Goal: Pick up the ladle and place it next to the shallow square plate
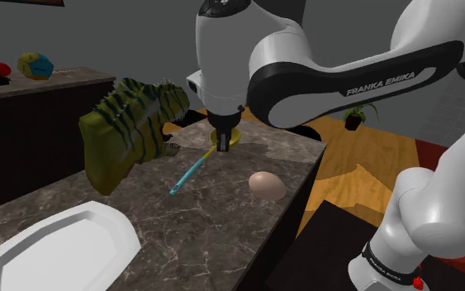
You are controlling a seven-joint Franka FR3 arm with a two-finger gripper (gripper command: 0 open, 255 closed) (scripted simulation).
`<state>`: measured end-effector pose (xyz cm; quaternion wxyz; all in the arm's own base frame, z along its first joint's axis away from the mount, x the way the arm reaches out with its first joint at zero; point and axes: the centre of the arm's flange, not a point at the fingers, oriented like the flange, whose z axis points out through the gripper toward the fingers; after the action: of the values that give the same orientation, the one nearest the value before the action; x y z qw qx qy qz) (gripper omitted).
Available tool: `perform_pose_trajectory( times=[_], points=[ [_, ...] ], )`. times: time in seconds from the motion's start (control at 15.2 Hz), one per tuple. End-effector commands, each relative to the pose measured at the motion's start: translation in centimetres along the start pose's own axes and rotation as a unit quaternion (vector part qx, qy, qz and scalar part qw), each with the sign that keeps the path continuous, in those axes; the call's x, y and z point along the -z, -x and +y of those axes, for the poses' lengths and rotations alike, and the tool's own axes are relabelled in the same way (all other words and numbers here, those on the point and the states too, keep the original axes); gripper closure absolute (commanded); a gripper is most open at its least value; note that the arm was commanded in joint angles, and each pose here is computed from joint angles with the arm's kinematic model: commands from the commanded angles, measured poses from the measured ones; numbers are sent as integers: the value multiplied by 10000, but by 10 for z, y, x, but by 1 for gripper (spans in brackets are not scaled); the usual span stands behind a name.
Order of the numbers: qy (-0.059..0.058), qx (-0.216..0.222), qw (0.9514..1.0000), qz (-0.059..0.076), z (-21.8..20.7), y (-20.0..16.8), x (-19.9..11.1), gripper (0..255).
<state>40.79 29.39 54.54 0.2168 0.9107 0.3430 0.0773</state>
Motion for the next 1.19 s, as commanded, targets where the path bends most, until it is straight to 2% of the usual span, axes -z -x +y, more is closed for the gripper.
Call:
perform_pose_trajectory(
  times=[0.0,0.86,1.12],
  points=[
    [0,-10,10000,-3,-20,-8,12,255],
    [0,-10,10000,-3,-161,-72,83,255],
    [0,-10,10000,-3,-170,-72,64,255]
  ],
)
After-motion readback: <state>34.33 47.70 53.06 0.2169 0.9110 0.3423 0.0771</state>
